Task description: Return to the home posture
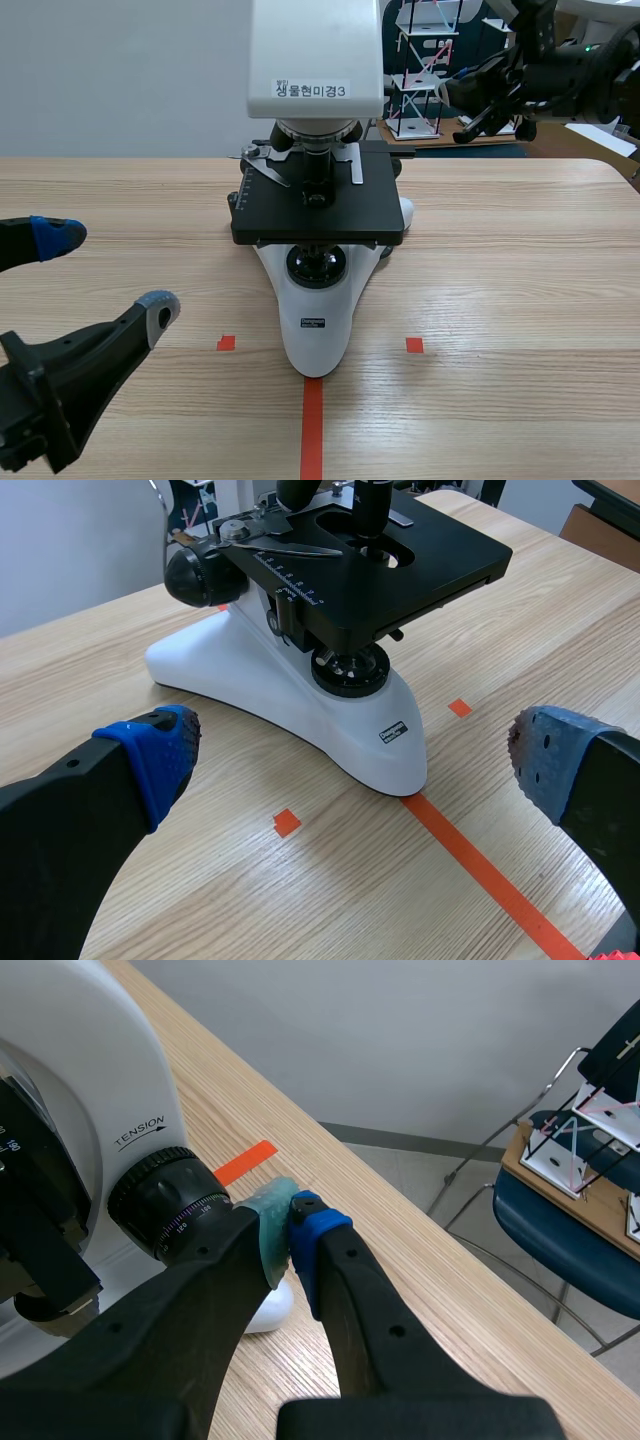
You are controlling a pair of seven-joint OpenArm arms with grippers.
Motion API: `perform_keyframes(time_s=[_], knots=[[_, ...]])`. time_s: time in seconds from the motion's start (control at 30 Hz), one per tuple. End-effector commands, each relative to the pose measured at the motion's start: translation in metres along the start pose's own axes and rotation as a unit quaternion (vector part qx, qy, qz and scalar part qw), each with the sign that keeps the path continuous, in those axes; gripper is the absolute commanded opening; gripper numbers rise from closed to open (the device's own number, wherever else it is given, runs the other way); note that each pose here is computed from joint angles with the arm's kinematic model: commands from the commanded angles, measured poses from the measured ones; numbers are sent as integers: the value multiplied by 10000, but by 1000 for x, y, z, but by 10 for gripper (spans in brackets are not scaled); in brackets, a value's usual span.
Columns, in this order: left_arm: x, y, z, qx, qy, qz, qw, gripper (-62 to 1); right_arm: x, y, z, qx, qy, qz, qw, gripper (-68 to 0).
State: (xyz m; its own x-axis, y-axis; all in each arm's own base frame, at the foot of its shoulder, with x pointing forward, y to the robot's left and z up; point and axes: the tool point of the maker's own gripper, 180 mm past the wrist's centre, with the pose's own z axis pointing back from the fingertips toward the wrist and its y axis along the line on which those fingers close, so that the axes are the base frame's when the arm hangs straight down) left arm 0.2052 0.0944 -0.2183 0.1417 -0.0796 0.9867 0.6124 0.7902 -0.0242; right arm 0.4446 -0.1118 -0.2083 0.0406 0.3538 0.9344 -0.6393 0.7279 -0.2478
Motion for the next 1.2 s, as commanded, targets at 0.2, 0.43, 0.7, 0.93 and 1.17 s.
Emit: perform_keyframes(time_s=[0.2,0.43,0.7,0.93,1.17], knots=[[5,1,0,24,-117,31,9999,14,20,-8,1,-51,-235,108,9997,-673],[5,1,0,24,-117,31,9999,14,20,-8,1,-51,-235,108,9997,-673],[5,1,0,23,-114,30,9999,14,-2,-1,13,-106,-95,66,9999,-625],[5,1,0,23,-116,30,9999,14,-13,9,61,-768,-385,197,9961,-516],[5,1,0,23,-114,30,9999,14,9,58,110,-865,-1019,366,9903,-512]])
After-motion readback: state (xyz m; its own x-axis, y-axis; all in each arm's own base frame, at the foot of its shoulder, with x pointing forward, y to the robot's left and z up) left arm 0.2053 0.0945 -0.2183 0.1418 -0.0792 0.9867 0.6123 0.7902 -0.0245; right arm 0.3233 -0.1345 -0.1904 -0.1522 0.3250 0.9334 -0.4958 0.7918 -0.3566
